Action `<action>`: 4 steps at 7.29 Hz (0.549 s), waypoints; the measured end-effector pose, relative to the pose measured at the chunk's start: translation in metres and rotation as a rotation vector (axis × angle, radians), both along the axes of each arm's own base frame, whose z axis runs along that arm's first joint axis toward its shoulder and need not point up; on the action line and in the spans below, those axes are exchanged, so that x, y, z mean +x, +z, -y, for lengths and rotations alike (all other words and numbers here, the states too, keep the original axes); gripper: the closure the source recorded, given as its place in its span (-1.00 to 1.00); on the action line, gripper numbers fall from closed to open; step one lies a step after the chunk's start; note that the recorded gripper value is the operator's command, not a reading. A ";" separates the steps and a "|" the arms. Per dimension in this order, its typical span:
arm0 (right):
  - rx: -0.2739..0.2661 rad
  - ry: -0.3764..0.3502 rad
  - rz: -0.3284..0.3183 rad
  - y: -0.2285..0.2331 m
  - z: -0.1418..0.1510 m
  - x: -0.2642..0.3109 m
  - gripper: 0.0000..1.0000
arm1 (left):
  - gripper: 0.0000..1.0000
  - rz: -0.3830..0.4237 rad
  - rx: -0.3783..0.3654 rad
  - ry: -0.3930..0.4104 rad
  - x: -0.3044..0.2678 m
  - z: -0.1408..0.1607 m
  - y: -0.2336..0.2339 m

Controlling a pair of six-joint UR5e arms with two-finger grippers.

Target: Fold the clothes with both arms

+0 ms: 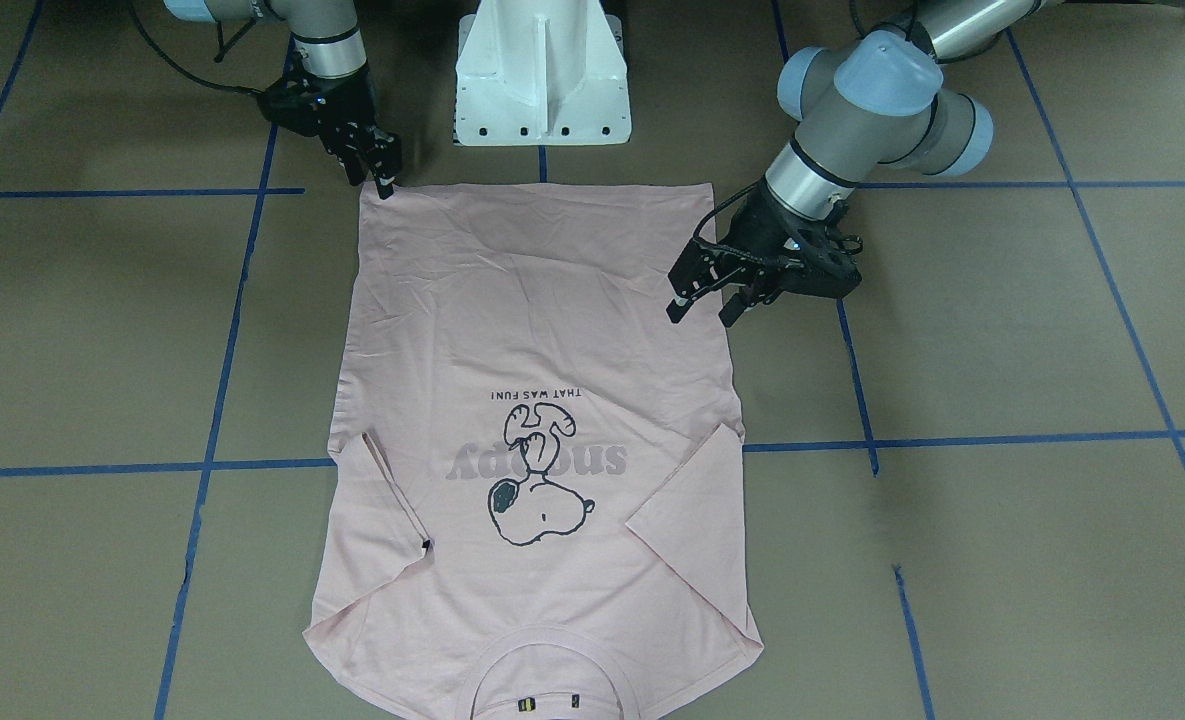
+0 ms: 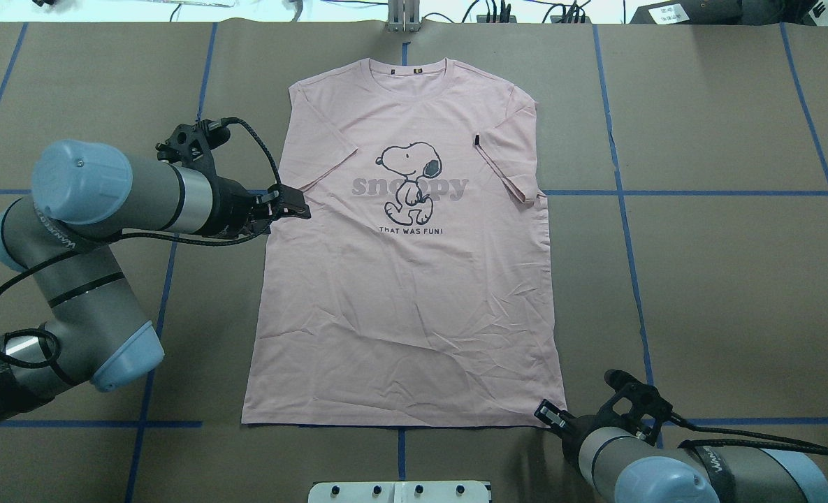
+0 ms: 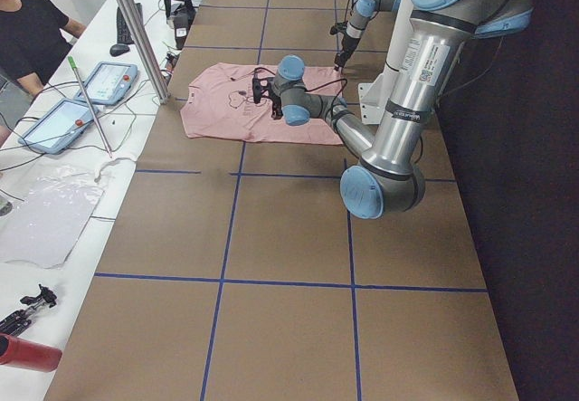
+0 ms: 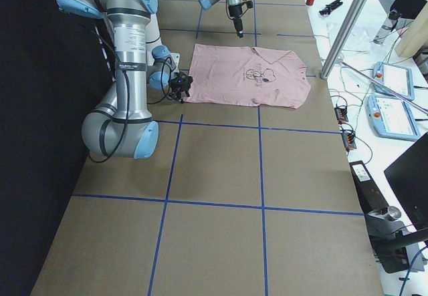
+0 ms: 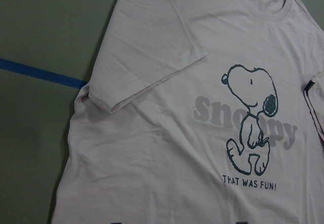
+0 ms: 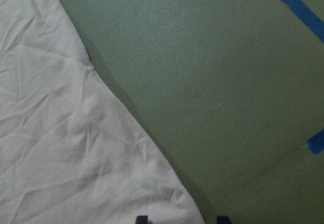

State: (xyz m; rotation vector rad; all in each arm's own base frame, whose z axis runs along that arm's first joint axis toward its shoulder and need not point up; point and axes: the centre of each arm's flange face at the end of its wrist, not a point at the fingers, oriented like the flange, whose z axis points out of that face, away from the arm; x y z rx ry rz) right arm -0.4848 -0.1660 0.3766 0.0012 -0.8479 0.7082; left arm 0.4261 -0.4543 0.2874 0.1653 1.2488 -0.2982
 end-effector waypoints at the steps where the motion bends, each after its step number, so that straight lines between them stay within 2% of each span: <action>1: 0.000 -0.001 0.001 0.000 0.000 0.000 1.00 | -0.61 -0.001 0.001 0.000 0.000 0.000 -0.001; 4: 0.000 -0.001 0.020 -0.009 0.000 0.002 1.00 | -0.61 -0.002 0.002 -0.001 -0.002 -0.002 -0.001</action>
